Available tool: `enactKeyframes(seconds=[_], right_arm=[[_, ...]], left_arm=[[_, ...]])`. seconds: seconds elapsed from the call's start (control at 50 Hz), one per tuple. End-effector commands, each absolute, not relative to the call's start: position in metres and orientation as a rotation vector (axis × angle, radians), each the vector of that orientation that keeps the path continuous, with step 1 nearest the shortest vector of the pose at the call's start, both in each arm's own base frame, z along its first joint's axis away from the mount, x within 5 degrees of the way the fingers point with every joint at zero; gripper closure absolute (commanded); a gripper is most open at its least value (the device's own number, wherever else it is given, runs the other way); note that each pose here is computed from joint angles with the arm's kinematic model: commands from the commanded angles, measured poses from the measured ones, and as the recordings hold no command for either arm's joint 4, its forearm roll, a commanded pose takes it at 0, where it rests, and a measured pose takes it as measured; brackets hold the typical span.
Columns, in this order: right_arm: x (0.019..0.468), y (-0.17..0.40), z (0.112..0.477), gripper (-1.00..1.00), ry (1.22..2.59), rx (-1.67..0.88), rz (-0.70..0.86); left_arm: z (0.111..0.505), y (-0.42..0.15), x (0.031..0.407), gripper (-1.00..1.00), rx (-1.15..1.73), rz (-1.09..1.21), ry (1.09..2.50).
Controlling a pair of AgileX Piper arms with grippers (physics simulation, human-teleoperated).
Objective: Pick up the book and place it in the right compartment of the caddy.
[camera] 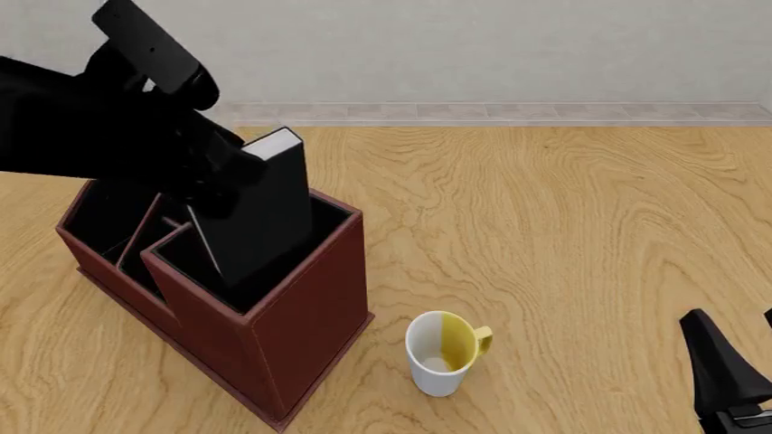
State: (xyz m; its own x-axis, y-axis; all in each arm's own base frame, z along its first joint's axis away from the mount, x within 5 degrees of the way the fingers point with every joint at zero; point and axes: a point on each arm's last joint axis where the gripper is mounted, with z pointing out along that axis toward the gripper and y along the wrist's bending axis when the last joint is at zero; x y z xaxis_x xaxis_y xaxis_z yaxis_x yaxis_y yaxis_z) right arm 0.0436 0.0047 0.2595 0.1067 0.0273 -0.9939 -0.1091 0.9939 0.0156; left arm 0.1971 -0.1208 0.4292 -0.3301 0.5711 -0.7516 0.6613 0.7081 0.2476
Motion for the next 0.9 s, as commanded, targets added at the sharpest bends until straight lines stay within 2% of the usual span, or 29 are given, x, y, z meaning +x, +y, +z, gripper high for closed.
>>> enactKeyframes(seconds=[0.02,0.9], right_arm=[[0.044,0.005,0.259,-1.0,1.462,-0.067,0.098],[0.043,0.005,0.26,-1.0,1.463,-0.073,0.094]], left_arm=[[0.422,-0.122,0.197,1.0,0.947,-0.124,2.012],[0.374,-0.124,0.197,1.0,0.927,-0.152,2.081]])
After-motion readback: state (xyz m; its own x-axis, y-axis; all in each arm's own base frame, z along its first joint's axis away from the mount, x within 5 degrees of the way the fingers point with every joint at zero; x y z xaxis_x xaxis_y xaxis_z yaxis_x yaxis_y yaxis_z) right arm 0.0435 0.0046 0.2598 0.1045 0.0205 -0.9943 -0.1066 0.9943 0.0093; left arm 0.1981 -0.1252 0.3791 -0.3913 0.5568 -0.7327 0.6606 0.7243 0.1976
